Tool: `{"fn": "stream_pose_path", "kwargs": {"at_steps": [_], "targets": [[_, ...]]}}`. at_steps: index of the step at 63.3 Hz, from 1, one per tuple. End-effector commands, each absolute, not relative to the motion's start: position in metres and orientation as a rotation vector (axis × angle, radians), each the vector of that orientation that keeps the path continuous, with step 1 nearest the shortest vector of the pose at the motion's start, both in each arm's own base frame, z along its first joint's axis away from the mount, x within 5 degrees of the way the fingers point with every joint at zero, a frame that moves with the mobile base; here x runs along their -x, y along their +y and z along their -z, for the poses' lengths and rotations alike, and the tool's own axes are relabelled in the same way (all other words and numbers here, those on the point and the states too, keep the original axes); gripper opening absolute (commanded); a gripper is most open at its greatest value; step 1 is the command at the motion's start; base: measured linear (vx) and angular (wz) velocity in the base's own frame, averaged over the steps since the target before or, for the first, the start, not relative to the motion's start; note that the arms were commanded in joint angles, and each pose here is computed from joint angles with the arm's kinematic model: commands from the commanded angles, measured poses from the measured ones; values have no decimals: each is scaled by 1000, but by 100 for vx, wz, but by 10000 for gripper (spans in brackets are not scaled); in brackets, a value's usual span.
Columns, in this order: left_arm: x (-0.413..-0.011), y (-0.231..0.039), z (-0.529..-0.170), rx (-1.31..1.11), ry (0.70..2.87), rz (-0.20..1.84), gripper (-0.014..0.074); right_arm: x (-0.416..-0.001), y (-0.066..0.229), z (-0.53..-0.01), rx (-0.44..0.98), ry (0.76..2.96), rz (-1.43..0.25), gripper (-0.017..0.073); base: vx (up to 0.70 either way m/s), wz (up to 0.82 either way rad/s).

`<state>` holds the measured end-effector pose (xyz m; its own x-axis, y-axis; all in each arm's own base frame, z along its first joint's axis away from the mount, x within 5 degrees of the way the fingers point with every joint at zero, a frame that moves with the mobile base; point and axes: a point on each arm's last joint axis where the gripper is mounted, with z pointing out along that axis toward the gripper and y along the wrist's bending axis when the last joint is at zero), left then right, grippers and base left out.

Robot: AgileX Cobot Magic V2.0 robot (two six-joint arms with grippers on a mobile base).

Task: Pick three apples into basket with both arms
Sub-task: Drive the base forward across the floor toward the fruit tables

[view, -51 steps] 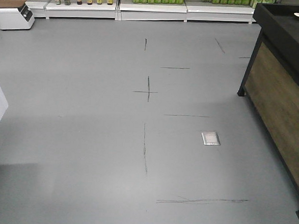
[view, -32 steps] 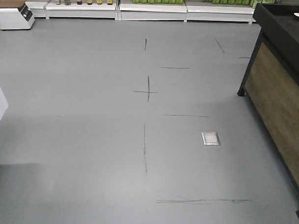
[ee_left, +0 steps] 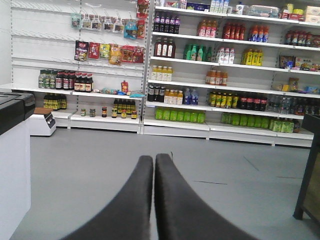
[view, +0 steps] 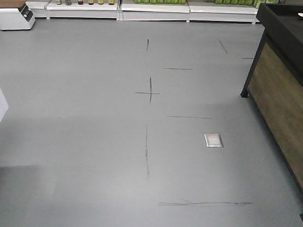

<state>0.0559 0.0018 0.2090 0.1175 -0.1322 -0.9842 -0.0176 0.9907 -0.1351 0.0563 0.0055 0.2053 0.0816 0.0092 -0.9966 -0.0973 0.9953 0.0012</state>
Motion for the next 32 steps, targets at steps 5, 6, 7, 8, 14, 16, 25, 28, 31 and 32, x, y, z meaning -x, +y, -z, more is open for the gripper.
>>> {"fn": "stream_pose_path", "kwargs": {"at_steps": [5,6,7,8,14,16,25,28,31,32], "targets": [[-55,1,-209,125,1385,101,-6,-55,6,-208,80,1417,-71,-9,0,0],[-55,1,-209,125,1385,101,-6,-55,6,-208,80,1417,-71,-9,0,0],[-55,1,-209,125,1385,101,-6,-55,6,-208,80,1417,-71,-9,0,0],[-55,1,-209,125,1385,101,-6,-55,6,-208,80,1417,-71,-9,0,0],[-55,1,-209,125,1385,101,-6,-55,6,-208,80,1417,-71,-9,0,0],[-55,1,-209,125,1385,101,-6,-55,6,-208,80,1417,-71,-9,0,0],[-55,1,-209,125,1385,101,-6,-55,6,-208,80,1417,-71,-9,0,-1],[-55,1,-209,125,1385,101,-6,-55,6,-208,80,1417,-71,-9,1,-1],[-55,1,-209,125,1385,101,-6,-55,6,-208,80,1417,-71,-9,2,0],[-55,1,-209,125,1385,101,-6,-55,6,-208,80,1417,-71,-9,2,0]]}}
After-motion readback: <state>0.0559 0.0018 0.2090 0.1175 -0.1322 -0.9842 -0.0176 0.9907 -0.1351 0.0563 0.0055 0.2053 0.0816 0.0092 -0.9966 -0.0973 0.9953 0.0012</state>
